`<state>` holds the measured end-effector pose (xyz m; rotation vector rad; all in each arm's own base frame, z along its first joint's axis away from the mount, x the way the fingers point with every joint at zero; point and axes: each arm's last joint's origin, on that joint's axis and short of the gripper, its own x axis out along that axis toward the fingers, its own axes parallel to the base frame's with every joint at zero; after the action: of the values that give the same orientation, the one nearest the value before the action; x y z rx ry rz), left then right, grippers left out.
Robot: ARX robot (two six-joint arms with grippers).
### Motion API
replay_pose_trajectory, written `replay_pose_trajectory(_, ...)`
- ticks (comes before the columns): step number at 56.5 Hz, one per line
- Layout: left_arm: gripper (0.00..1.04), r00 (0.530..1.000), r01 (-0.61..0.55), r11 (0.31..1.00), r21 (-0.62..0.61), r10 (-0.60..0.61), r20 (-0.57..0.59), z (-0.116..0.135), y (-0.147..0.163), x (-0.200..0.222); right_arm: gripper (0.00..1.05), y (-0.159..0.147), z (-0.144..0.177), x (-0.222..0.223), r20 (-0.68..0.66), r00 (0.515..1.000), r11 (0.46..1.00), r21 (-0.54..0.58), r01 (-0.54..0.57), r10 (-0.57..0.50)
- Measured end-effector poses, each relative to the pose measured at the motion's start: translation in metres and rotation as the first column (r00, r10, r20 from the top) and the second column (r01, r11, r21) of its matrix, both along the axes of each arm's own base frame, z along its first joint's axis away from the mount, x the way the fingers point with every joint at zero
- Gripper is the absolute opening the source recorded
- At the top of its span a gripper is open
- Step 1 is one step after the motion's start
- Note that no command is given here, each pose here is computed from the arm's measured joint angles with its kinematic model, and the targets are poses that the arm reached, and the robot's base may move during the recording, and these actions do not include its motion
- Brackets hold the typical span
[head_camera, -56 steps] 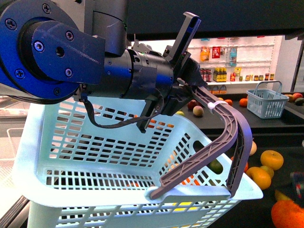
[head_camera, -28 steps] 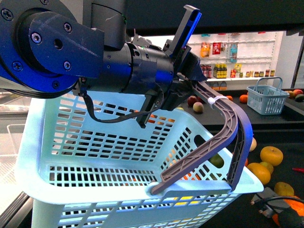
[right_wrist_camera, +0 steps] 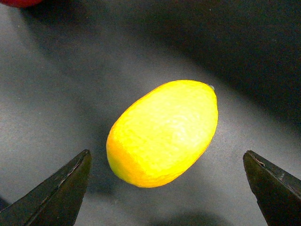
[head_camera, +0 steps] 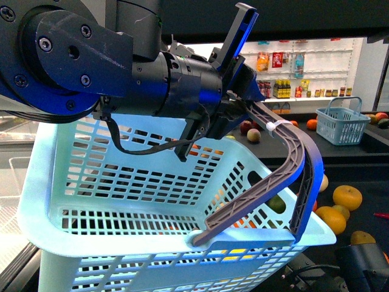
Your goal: Pick lemon from shelf
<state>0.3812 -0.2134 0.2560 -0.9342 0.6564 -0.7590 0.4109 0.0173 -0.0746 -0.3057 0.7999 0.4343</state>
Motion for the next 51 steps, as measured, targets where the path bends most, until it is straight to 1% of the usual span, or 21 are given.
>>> replay_pose_trajectory(23,0.12,1.0,-0.002,1.0,0.0,0.002,0.0,0.0,0.0,0.0,0.97,0.013,-0.015,0.019,0.011,1.0,0.999,-0.041,0.004,-0.004)
replay_pose_trajectory(32,0.12,1.0,-0.001,1.0,0.0,0.001,0.0,0.0,0.0,0.0,0.96,0.02,-0.016,0.024,0.016,1.0,0.999,-0.033,0.012,-0.012)
replay_pose_trajectory(41,0.12,1.0,-0.001,1.0,0.0,0.001,0.0,0.0,0.0,0.0,0.74,0.024,-0.017,0.024,0.006,1.0,0.999,-0.037,0.007,-0.006)
replay_pose_trajectory(42,0.12,1.0,-0.001,1.0,0.0,0.001,0.0,0.0,0.0,0.0,0.69,0.024,-0.017,0.024,0.003,1.0,0.999,-0.039,0.006,-0.006)
replay_pose_trajectory(45,0.12,1.0,-0.001,1.0,0.0,0.001,0.0,0.0,0.0,0.0,0.6,0.023,-0.017,0.023,-0.002,1.0,0.999,-0.04,0.008,-0.008)
replay_pose_trajectory(51,0.12,1.0,-0.002,1.0,0.0,0.002,0.0,0.0,0.0,0.0,0.5,0.02,-0.017,0.023,-0.004,1.0,0.999,-0.04,0.013,-0.014)
